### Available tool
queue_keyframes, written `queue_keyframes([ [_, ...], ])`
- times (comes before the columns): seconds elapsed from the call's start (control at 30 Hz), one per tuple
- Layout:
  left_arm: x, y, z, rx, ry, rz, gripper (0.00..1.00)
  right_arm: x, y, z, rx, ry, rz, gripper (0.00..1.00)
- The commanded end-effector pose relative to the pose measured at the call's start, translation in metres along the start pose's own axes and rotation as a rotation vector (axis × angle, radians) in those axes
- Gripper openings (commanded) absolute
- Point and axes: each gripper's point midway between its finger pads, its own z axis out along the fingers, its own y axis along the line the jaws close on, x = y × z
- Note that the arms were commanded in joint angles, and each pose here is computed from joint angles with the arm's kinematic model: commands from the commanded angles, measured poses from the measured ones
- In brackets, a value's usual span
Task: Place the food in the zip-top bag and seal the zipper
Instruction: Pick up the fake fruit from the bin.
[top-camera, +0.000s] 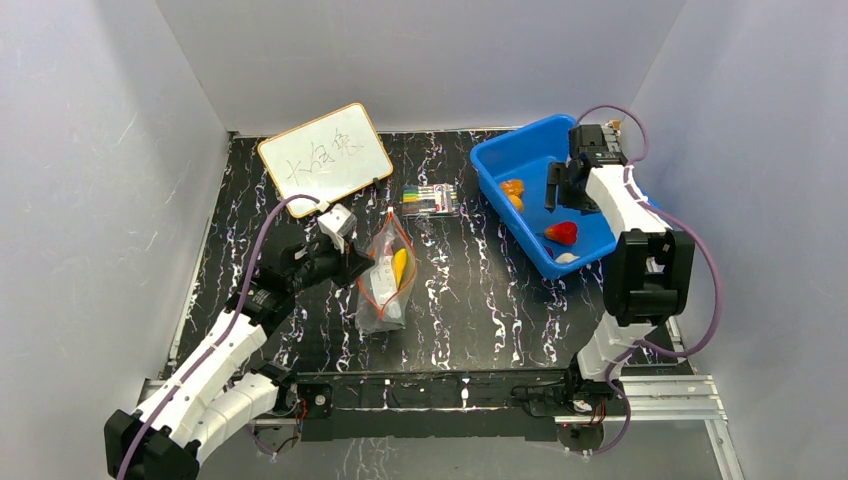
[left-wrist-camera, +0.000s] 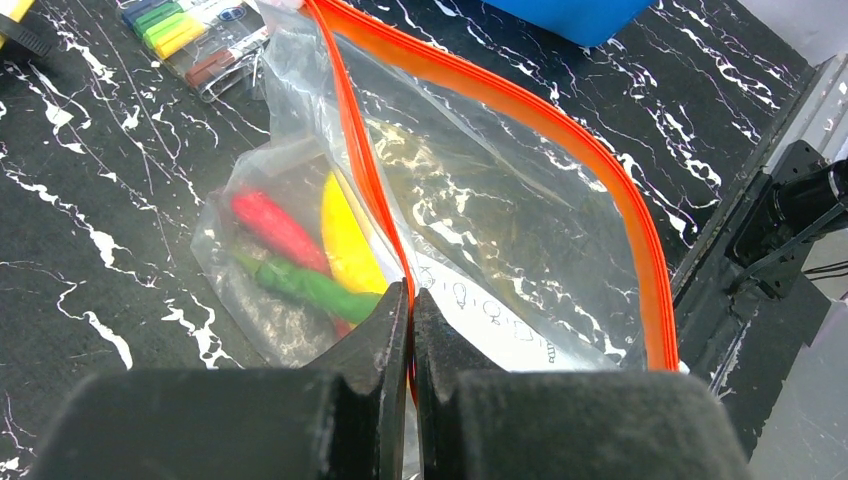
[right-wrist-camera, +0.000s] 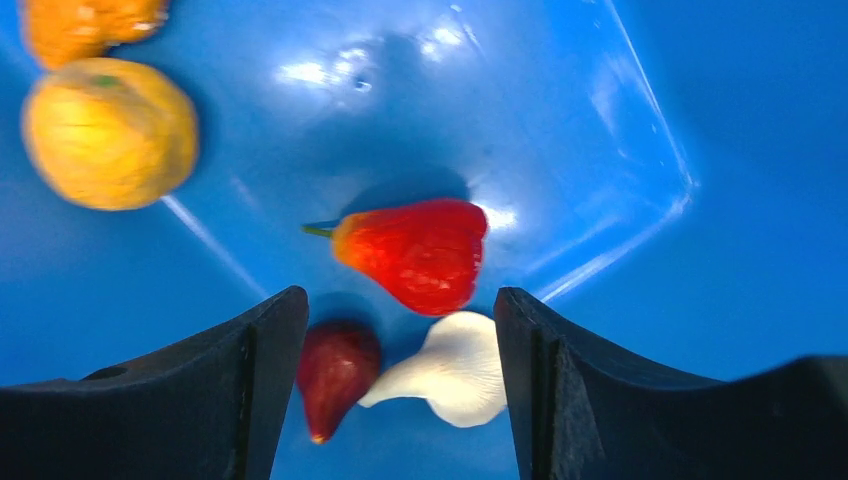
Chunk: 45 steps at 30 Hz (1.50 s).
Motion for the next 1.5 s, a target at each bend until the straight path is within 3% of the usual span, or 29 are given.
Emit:
queue_keyframes([
  [0.0, -0.006, -0.002, -0.001, 0.002, -0.022, 0.037, 0.00, -0.002, -0.021, 0.001, 0.042, 0.000, 0.099, 0.69],
  [0.23, -0.006, -0.003, -0.005, -0.011, -0.023, 0.061, 0.00, 0.016, -0.025, 0.028, 0.069, 0.081, 0.117, 0.80],
  [0.63, -0.009, -0.005, -0.008, -0.021, -0.035, 0.084, 0.00, 0.037, -0.025, 0.050, 0.075, 0.147, 0.127, 0.81],
  [0.97, -0.011, -0.004, -0.012, -0.033, -0.046, 0.095, 0.00, 0.047, -0.031, 0.057, 0.119, 0.168, 0.130, 0.71],
  [1.17, -0.011, -0.003, -0.011, -0.034, -0.044, 0.094, 0.00, 0.035, -0.035, 0.052, 0.134, 0.161, 0.125, 0.52],
  [1.47, -0.011, -0.001, -0.011, -0.047, -0.041, 0.095, 0.00, 0.000, -0.026, 0.035, 0.097, 0.068, 0.148, 0.32],
])
